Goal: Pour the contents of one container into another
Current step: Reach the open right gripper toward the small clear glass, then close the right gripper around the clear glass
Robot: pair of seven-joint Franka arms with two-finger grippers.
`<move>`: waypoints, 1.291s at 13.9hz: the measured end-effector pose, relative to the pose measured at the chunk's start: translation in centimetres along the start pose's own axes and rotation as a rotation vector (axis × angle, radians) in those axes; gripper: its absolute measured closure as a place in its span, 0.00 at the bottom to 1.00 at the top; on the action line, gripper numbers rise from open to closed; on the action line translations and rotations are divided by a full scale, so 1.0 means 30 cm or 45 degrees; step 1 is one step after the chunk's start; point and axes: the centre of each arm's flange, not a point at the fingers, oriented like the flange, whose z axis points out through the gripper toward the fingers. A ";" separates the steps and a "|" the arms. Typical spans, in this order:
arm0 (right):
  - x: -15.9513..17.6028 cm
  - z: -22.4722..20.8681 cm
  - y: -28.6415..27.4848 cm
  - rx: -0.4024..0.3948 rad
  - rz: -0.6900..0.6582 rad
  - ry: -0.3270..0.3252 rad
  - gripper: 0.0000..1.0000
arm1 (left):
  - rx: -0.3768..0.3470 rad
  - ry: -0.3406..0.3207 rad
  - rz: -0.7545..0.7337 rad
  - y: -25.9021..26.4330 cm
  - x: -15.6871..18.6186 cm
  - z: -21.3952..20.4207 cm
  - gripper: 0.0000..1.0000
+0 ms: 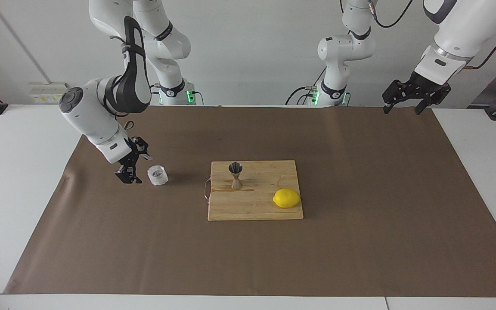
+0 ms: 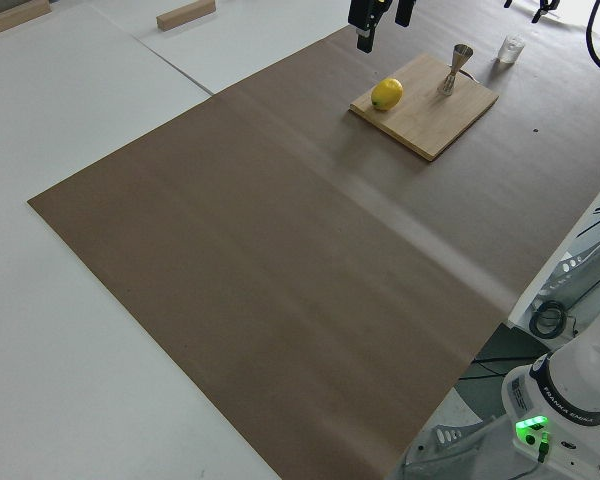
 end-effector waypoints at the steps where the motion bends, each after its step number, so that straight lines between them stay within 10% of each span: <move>1: -0.024 0.009 -0.001 0.005 -0.019 0.014 0.00 | 0.000 -0.003 -0.001 -0.001 0.000 0.002 0.00; 18: -0.099 0.112 -0.041 0.036 -0.205 0.119 0.00 | 0.000 -0.007 -0.013 -0.013 -0.001 0.003 0.00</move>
